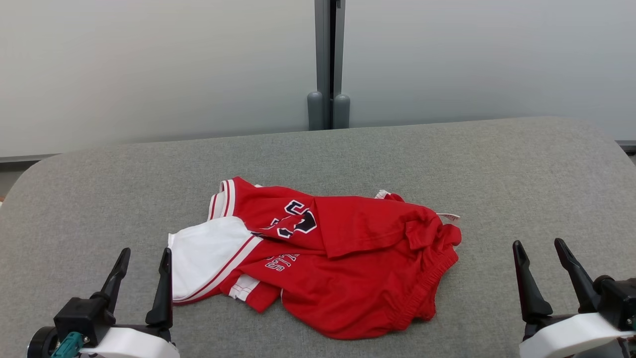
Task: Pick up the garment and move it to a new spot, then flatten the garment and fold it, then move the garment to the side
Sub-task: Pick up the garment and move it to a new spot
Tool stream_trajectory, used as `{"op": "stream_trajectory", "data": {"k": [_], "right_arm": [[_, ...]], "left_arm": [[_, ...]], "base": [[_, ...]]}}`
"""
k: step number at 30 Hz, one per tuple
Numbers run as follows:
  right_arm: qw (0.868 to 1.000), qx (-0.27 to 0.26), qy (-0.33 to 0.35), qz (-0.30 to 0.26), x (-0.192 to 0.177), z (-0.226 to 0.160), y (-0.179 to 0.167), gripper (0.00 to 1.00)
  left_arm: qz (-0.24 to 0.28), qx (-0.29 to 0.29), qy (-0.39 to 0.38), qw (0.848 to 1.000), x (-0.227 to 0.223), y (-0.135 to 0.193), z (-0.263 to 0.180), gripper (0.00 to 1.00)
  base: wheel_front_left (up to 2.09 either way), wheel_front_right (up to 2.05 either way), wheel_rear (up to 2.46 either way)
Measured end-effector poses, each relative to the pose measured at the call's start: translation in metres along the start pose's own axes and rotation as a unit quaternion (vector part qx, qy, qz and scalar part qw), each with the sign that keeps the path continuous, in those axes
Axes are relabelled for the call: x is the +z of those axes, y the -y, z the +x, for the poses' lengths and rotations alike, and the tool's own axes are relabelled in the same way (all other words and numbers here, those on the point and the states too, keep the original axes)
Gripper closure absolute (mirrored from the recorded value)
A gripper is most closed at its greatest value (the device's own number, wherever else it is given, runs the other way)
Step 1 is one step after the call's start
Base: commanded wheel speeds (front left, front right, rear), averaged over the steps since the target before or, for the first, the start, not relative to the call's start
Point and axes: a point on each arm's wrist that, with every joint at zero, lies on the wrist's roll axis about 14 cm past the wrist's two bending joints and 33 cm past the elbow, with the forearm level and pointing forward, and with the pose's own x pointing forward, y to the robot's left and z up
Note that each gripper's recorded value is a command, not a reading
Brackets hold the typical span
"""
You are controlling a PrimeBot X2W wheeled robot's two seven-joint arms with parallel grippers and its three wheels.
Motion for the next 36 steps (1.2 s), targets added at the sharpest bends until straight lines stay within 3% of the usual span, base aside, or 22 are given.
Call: {"op": "stream_trajectory", "data": {"k": [6,11,17,22,27,28,29,33,36], "right_arm": [[1.0,-0.002,-0.003,0.001,-0.002,0.001,0.001,0.0],[1.0,0.0,-0.014,0.003,-0.008,0.006,0.0,0.0],[1.0,0.004,-0.021,0.011,-0.012,0.018,-0.003,0.0],[0.999,-0.015,-0.034,0.014,-0.023,0.018,0.01,0.0],[0.998,-0.041,-0.045,0.021,-0.034,0.019,0.025,0.0],[0.998,-0.044,-0.047,0.022,-0.036,0.019,0.027,0.0],[0.997,-0.048,-0.049,0.022,-0.038,0.019,0.029,0.0],[0.997,-0.057,-0.054,0.023,-0.043,0.02,0.035,0.0],[0.997,-0.057,-0.051,0.023,-0.042,0.022,0.035,0.0]], "left_arm": [[0.001,-0.013,-0.005,1.0,-0.002,0.008,0.002,0.0],[-0.005,-0.093,-0.005,0.996,0.005,0.057,0.024,0.0],[-0.005,-0.212,-0.075,0.974,-0.027,0.124,0.049,0.0],[0.0,-0.25,-0.143,0.957,-0.068,0.15,0.057,0.0],[0.038,-0.262,-0.217,0.94,-0.113,0.154,0.075,0.0],[0.051,-0.258,-0.232,0.936,-0.122,0.151,0.077,0.66],[0.056,-0.256,-0.241,0.934,-0.127,0.15,0.079,1.0],[0.068,-0.253,-0.231,0.937,-0.127,0.151,0.092,1.0],[0.062,-0.247,-0.188,0.949,-0.108,0.15,0.104,1.0]], "base": [[0.0,0.0,0.0],[0.0,0.0,0.0],[0.0,0.0,0.0],[0.0,0.0,0.0],[0.0,0.0,0.0],[0.0,0.0,0.0],[0.0,0.0,0.0],[0.0,0.0,0.0],[0.0,0.0,0.0]]}}
